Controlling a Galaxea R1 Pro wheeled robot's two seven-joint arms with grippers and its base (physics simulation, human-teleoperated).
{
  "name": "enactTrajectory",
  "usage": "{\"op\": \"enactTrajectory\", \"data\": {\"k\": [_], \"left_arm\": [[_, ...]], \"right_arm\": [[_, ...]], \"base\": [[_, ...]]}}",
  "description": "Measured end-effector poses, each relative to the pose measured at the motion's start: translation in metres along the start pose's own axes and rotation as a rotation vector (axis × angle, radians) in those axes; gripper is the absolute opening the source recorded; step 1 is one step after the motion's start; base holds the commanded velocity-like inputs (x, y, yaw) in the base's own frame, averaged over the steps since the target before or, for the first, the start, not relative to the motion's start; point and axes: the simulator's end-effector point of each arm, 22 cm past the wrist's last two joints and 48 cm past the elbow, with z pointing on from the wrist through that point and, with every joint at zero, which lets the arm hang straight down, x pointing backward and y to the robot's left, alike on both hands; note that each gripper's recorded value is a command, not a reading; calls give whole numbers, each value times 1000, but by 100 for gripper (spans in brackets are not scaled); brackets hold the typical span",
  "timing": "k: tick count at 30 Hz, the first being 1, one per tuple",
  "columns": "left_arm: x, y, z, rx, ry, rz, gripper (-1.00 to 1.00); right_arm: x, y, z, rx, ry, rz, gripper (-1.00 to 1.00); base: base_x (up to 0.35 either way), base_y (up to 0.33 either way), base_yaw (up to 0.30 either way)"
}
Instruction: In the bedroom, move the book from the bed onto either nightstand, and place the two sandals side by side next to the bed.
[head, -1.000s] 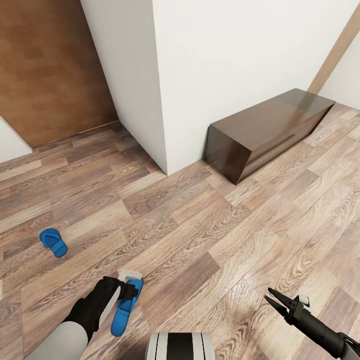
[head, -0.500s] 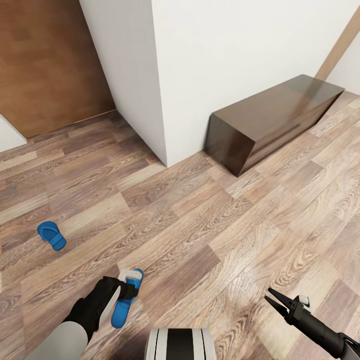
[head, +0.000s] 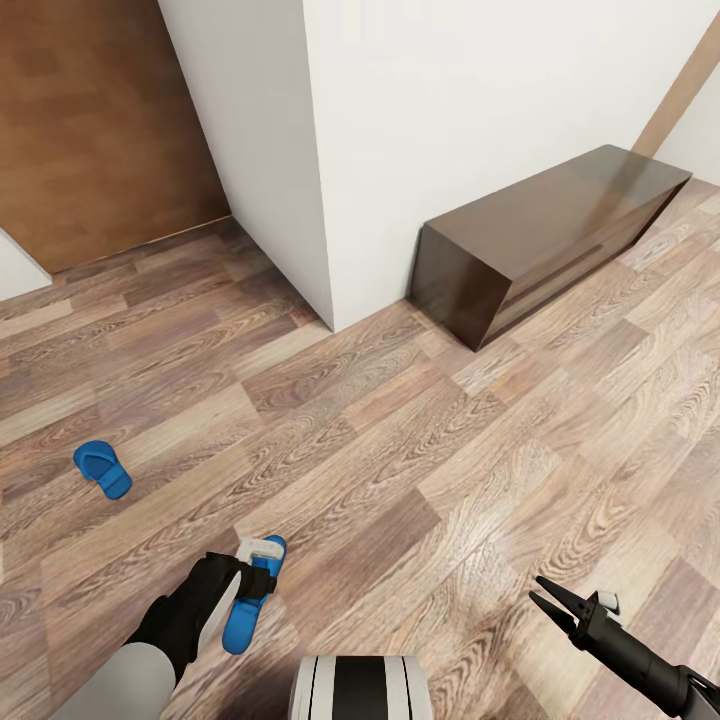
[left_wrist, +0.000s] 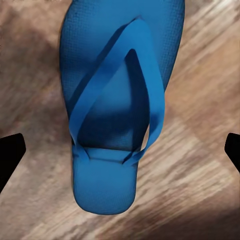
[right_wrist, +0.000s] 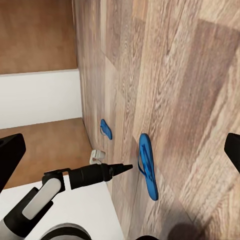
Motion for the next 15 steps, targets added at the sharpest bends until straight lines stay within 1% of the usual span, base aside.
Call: {"op": "enactTrajectory", "data": {"k": [15], "left_arm": [[-3, 0, -1, -1, -8, -1, 100]], "right_arm": [[0, 0, 0, 0, 0, 1, 100]], "base": [[0, 0, 0]]}}
